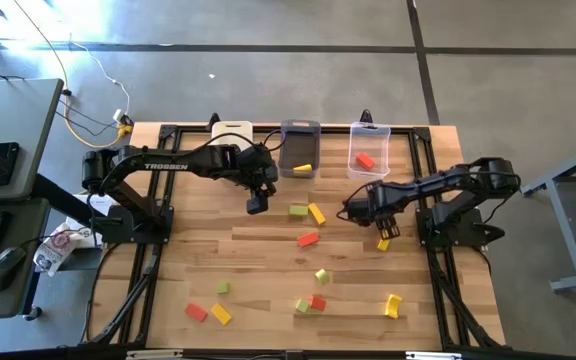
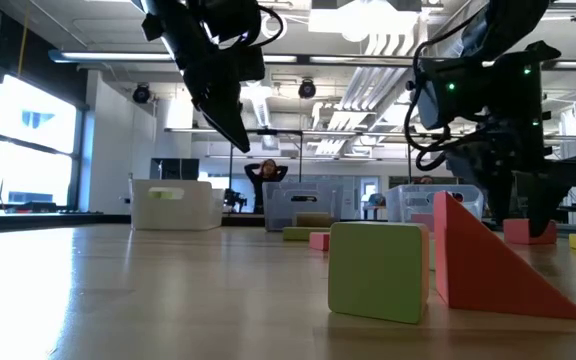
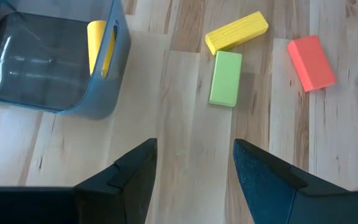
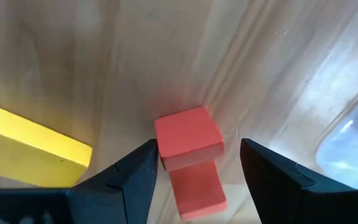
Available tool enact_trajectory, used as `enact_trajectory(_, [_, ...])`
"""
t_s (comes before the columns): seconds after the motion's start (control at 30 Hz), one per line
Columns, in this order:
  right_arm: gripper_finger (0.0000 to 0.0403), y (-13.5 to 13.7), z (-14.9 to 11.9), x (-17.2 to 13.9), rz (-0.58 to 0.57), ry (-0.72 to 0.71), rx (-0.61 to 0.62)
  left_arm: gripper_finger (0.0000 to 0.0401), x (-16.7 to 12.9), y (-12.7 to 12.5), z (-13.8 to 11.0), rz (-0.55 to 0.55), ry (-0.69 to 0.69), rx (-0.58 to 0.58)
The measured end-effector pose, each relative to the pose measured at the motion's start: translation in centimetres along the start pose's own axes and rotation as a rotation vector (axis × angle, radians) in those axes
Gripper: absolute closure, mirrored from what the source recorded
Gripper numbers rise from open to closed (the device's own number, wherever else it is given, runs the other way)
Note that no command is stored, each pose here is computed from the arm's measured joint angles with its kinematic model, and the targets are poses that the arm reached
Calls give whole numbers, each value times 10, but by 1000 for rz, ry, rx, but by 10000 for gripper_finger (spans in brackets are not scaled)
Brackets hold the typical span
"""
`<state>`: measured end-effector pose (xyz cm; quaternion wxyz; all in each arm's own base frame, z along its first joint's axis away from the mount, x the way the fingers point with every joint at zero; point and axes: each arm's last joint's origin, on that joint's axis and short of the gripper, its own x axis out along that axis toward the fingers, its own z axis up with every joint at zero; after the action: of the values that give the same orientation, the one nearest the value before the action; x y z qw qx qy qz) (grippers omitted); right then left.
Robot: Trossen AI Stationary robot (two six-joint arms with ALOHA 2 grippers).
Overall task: Sort & place blocks by color
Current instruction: Put the orange block into the transparent bin
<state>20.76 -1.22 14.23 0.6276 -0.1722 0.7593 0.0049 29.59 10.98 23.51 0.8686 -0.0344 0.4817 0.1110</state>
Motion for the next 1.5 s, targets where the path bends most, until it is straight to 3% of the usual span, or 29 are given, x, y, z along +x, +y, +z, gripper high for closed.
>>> enact_trajectory(0.53, [197, -6, 4, 13, 113, 21, 8, 204, 0, 0, 0, 0, 0, 0])
enact_trajectory(0.87, [290, -5, 6, 19, 135, 63, 2, 204, 0, 0, 0, 0, 0, 0])
enact_trajectory(1.13, [292, -11, 11, 9, 77, 95, 85, 204, 0, 0, 0, 0, -1, 0])
enact_trajectory(1.5, [293, -20, 20, -11, 61, 3, 248, 204, 0, 0, -3, -5, 36, -1])
